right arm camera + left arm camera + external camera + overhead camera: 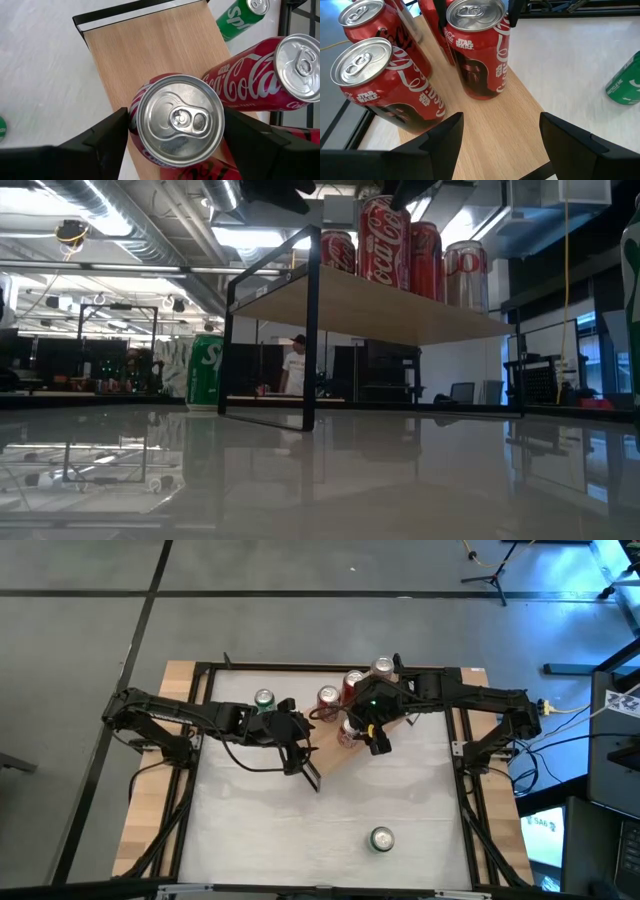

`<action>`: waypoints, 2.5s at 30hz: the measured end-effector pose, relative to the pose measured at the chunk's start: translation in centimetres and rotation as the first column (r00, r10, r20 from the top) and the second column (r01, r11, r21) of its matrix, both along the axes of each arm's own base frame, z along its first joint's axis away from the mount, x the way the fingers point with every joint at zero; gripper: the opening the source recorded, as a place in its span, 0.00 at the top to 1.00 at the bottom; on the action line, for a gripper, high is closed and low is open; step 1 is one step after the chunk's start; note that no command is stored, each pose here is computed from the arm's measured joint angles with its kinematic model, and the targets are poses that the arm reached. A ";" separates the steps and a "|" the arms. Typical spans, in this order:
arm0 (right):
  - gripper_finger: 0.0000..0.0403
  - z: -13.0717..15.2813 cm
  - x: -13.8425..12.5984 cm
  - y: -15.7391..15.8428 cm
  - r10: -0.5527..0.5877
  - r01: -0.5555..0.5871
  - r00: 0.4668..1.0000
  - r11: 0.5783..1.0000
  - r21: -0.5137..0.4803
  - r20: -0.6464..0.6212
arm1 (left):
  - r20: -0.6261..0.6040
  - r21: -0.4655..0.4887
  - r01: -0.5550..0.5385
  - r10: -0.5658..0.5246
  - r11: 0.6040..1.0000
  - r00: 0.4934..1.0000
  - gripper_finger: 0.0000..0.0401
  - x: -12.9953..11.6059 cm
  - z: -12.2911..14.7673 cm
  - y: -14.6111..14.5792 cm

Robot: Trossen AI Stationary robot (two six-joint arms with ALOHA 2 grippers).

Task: Place canned beverage on shelf
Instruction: Put the red and white soda can on the shelf aligned with the other red and white soda can, then put the top green soda can on the shelf

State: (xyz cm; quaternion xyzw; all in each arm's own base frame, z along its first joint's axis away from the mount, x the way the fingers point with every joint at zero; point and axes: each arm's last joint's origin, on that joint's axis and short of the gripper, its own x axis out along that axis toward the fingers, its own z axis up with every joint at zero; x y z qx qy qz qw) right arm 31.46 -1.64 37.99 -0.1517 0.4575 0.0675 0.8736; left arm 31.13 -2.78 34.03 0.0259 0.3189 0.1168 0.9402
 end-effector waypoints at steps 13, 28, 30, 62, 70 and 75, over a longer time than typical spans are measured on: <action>0.28 0.0 0.0 0.0 0.001 -0.001 1.000 1.000 0.000 0.000 | 0.002 0.014 -0.020 0.020 1.000 1.000 0.38 0.0 0.0 0.1; 0.28 0.0 0.0 0.0 0.001 -0.001 1.000 1.000 0.000 0.000 | 0.002 0.016 -0.022 0.022 1.000 1.000 0.38 0.0 0.0 0.1; 0.28 0.0 0.0 0.0 0.001 -0.001 1.000 1.000 0.000 0.000 | 0.002 0.016 -0.022 0.022 1.000 1.000 0.38 0.0 0.0 0.1; 0.13 0.5 -0.4 0.0 -0.005 0.005 1.000 1.000 -0.009 0.018 | 0.002 0.016 -0.035 0.035 0.999 0.999 0.38 0.0 0.0 0.5; 0.13 2.3 -2.1 0.1 -0.006 0.007 0.996 1.000 -0.013 0.088 | 0.007 0.016 -0.071 0.071 0.997 0.997 0.38 -0.1 0.2 1.7; 0.13 4.3 -4.5 0.2 -0.009 0.011 0.987 1.000 -0.015 0.162 | 0.027 0.014 -0.114 0.113 0.993 0.993 0.38 -1.2 1.2 3.0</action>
